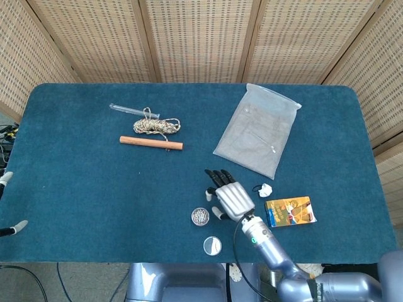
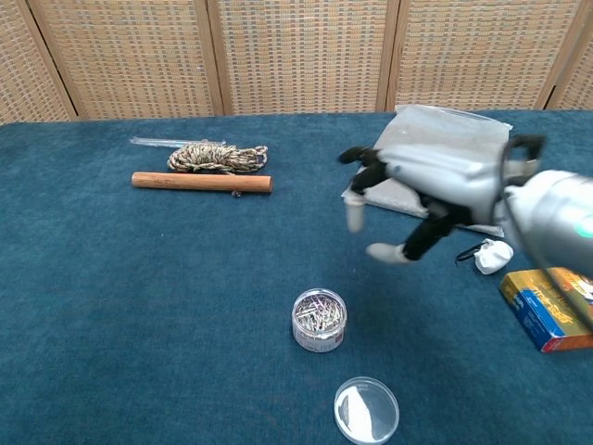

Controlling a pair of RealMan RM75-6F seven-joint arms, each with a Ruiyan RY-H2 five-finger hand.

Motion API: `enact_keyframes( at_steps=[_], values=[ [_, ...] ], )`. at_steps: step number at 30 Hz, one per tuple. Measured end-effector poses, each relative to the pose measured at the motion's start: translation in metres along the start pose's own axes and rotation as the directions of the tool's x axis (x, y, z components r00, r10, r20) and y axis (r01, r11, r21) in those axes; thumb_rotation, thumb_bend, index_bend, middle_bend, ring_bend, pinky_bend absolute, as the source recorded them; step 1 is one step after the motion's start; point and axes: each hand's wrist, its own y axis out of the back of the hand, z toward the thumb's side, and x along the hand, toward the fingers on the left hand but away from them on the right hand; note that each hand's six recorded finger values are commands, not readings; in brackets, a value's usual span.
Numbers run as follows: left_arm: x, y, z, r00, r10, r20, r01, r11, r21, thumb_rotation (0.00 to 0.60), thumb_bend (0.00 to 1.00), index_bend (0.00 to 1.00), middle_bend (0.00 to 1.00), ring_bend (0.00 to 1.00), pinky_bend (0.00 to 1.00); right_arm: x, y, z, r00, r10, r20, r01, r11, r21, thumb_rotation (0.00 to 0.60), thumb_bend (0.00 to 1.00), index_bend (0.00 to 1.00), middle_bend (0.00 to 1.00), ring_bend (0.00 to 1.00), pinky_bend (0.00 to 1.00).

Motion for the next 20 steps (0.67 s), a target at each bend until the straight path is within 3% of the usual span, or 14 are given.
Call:
enact_keyframes(
  at_steps=[3, 6, 8, 11, 15, 20],
  values=[
    [-0.001, 0.000, 0.000, 1.000, 0.004, 0.003, -0.004, 1.000, -0.001, 0.600, 0.00, 0.00, 0.00, 0.00, 0.00, 0.018, 0.016, -0.030, 0.998, -0.047, 0.030, 0.045, 0.997, 0.058, 0.600, 0.01, 0.21, 0.00, 0.00, 0.02],
    [-0.002, 0.001, 0.001, 1.000, 0.008, 0.009, -0.008, 1.000, -0.003, 0.600, 0.00, 0.00, 0.00, 0.00, 0.00, 0.040, 0.028, -0.065, 0.992, -0.105, 0.067, 0.097, 0.989, 0.110, 0.600, 0.00, 0.06, 0.00, 0.00, 0.00],
    [-0.004, 0.001, 0.002, 1.000, 0.011, 0.015, -0.011, 1.000, -0.004, 0.600, 0.00, 0.00, 0.00, 0.00, 0.00, 0.054, 0.032, -0.090, 0.985, -0.134, 0.107, 0.121, 0.985, 0.125, 0.600, 0.00, 0.02, 0.00, 0.00, 0.00],
    [-0.007, 0.002, 0.004, 1.000, 0.016, 0.025, -0.016, 1.000, -0.003, 0.600, 0.00, 0.00, 0.00, 0.00, 0.00, 0.085, 0.035, -0.135, 0.965, -0.176, 0.192, 0.151, 0.978, 0.142, 0.600, 0.00, 0.00, 0.00, 0.00, 0.00],
    [-0.011, 0.002, 0.006, 0.999, 0.023, 0.034, -0.023, 1.000, 0.002, 0.600, 0.00, 0.00, 0.00, 0.00, 0.00, 0.140, 0.038, -0.185, 0.926, -0.220, 0.306, 0.172, 0.969, 0.178, 0.600, 0.00, 0.00, 0.00, 0.00, 0.00],
    [-0.017, 0.003, 0.007, 0.999, 0.032, 0.036, -0.033, 0.999, 0.003, 0.600, 0.00, 0.00, 0.00, 0.00, 0.00, 0.184, 0.041, -0.207, 0.890, -0.263, 0.373, 0.189, 0.956, 0.222, 0.600, 0.00, 0.00, 0.00, 0.00, 0.00]
  ],
)
